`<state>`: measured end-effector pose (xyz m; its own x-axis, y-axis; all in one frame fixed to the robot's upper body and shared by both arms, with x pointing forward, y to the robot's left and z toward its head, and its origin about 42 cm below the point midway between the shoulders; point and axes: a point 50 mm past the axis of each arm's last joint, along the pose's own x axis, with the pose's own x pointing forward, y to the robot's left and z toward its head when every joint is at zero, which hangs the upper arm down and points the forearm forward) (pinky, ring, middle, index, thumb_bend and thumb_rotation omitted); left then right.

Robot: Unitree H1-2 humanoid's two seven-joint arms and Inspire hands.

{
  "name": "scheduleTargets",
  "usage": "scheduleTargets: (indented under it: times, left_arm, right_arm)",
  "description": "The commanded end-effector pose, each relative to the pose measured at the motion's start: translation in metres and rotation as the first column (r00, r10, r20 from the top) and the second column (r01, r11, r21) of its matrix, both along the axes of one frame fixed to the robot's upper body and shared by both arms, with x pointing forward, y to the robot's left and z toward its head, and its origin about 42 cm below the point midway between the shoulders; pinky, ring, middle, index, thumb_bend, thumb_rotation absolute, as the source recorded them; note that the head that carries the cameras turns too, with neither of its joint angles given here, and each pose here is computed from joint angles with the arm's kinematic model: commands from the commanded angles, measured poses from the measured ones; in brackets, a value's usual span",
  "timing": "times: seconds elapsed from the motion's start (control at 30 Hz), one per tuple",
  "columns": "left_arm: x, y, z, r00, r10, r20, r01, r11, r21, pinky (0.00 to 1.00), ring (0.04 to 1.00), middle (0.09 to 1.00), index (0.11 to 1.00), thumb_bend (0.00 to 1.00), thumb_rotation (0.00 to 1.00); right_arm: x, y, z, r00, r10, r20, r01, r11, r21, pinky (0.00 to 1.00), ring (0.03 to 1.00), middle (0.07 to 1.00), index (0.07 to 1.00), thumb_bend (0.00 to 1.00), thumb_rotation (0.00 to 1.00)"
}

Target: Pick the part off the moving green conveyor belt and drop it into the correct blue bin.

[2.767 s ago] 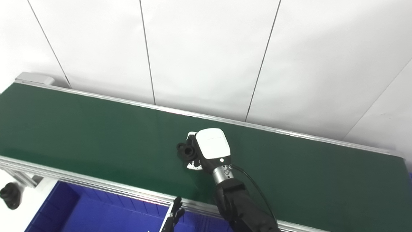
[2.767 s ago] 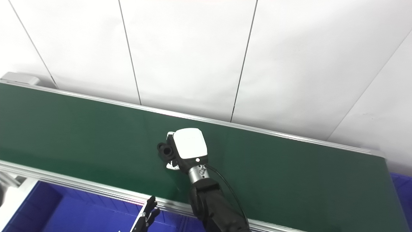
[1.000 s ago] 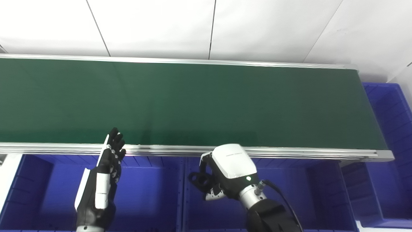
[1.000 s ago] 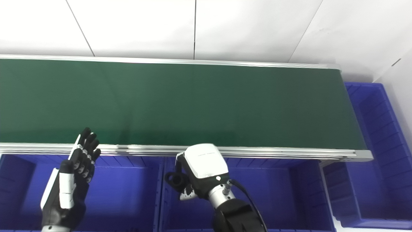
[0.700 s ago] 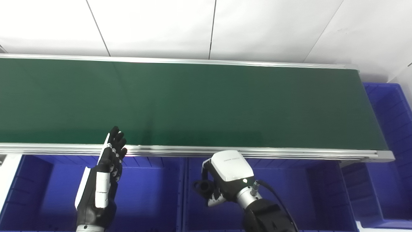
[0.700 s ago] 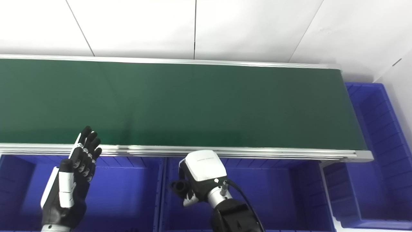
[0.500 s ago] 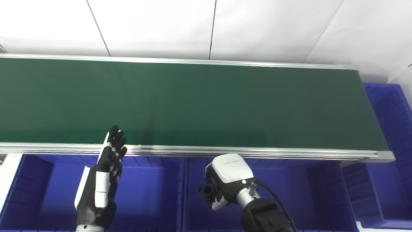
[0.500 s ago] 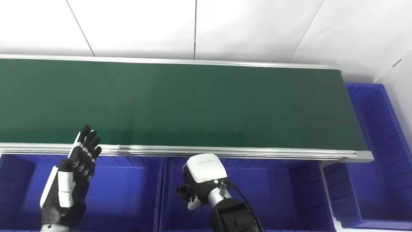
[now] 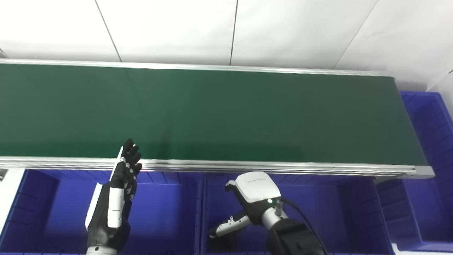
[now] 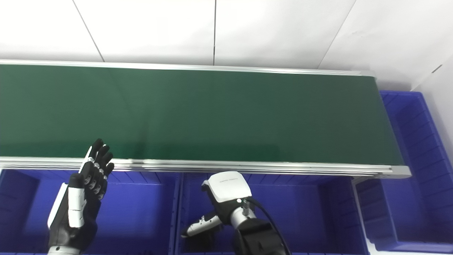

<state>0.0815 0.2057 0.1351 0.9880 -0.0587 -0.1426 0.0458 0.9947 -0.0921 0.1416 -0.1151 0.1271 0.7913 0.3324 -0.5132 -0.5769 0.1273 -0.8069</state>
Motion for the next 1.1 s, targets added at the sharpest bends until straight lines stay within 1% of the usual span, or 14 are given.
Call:
scheduleTargets:
  times: [0.0,0.03,0.07,0.13,0.2,0.27,0.3,0.33,0.37,0.47,0.57,0.7,0.87,1.07]
  left_arm:
    - [-0.003,-0.002,0.01,0.999,-0.011,0.04,0.011,1.0,-0.001,1.0,1.0,1.0,1.0,0.68,1.0]
    - [-0.003,-0.002,0.009,0.999,-0.011,0.039,0.011,1.0,-0.001,1.0,1.0,1.0,1.0,0.69,1.0]
    - [-0.004,-0.002,0.009,0.999,-0.011,0.038,0.011,1.0,0.0,1.0,1.0,1.0,1.0,0.69,1.0]
    - [-0.004,-0.002,0.01,0.999,-0.012,0.035,0.011,1.0,0.005,1.0,1.0,1.0,1.0,0.7,1.0]
    - [-0.005,-0.002,0.01,0.999,-0.014,0.036,0.014,1.0,0.011,1.0,1.0,1.0,1.0,0.7,1.0]
    - [-0.006,-0.003,0.011,0.999,-0.021,0.039,0.02,0.999,0.026,1.0,1.0,1.0,1.0,0.7,1.0]
    - [-0.006,-0.003,0.011,0.999,-0.023,0.041,0.022,0.999,0.03,1.0,0.997,1.0,1.0,0.71,1.0]
    - [-0.006,-0.004,0.01,0.999,-0.026,0.042,0.025,0.999,0.031,1.0,0.997,1.0,1.0,0.71,1.0]
    - [-0.006,-0.005,0.01,0.998,-0.03,0.049,0.029,0.999,0.031,1.0,0.999,1.0,1.0,0.69,1.0]
    - [-0.007,-0.009,0.009,0.999,-0.026,0.047,0.024,0.999,0.038,1.0,0.997,1.0,1.0,0.69,1.0]
    - [-0.009,-0.015,0.009,0.999,-0.017,0.044,0.016,0.999,0.028,1.0,1.0,1.0,1.0,0.67,1.0]
    - [-0.011,-0.019,0.009,0.999,-0.007,0.042,0.005,0.999,0.038,1.0,1.0,1.0,1.0,0.67,1.0]
    - [-0.013,-0.021,0.008,0.999,-0.005,0.041,0.004,0.999,0.043,1.0,0.998,1.0,1.0,0.65,1.0]
    - [-0.015,-0.022,0.006,0.999,-0.014,0.048,0.012,0.999,0.05,1.0,0.989,0.994,1.0,0.64,1.0]
  right_arm:
    - [-0.011,0.0,0.037,0.998,-0.052,0.035,0.044,0.978,0.202,0.61,0.745,0.807,0.832,0.91,0.87]
    - [-0.017,-0.002,0.051,0.995,-0.095,0.024,0.082,0.945,0.316,0.64,0.77,0.82,0.838,0.83,0.87]
    - [-0.024,-0.004,0.063,0.99,-0.143,-0.003,0.13,0.892,0.433,0.64,0.773,0.821,0.835,0.82,0.86]
    - [-0.038,-0.006,0.077,0.972,-0.224,-0.075,0.221,0.746,0.628,0.63,0.777,0.822,0.822,0.77,0.83]
    - [-0.051,-0.006,0.081,0.949,-0.284,-0.137,0.281,0.57,0.772,0.65,0.775,0.823,0.813,0.75,0.85]
    - [-0.065,-0.002,0.076,0.896,-0.367,-0.251,0.37,0.301,0.879,0.68,0.766,0.803,0.798,0.74,0.83]
    - [-0.07,-0.002,0.069,0.874,-0.388,-0.293,0.391,0.202,0.898,0.71,0.776,0.808,0.81,0.73,0.85]
    - [-0.072,-0.002,0.061,0.862,-0.399,-0.312,0.396,0.146,0.906,0.73,0.789,0.817,0.819,0.72,0.86]
    - [-0.073,-0.004,0.052,0.859,-0.409,-0.309,0.387,0.123,0.914,0.75,0.796,0.823,0.829,0.7,0.87]
    - [-0.069,-0.013,0.026,0.852,-0.437,-0.287,0.376,0.13,0.917,0.74,0.79,0.818,0.829,0.7,0.91]
    - [-0.065,-0.018,0.012,0.846,-0.446,-0.294,0.387,0.134,0.912,0.75,0.806,0.838,0.846,0.78,0.97]
    - [-0.061,-0.019,0.0,0.847,-0.453,-0.276,0.379,0.153,0.913,0.79,0.843,0.879,0.88,0.82,1.0]
    - [-0.059,-0.019,-0.006,0.846,-0.464,-0.263,0.361,0.135,0.923,0.88,0.921,0.946,0.942,0.86,1.0]
    - [-0.058,-0.02,-0.012,0.843,-0.488,-0.225,0.328,0.134,0.935,0.93,0.949,0.977,0.974,0.85,1.0]
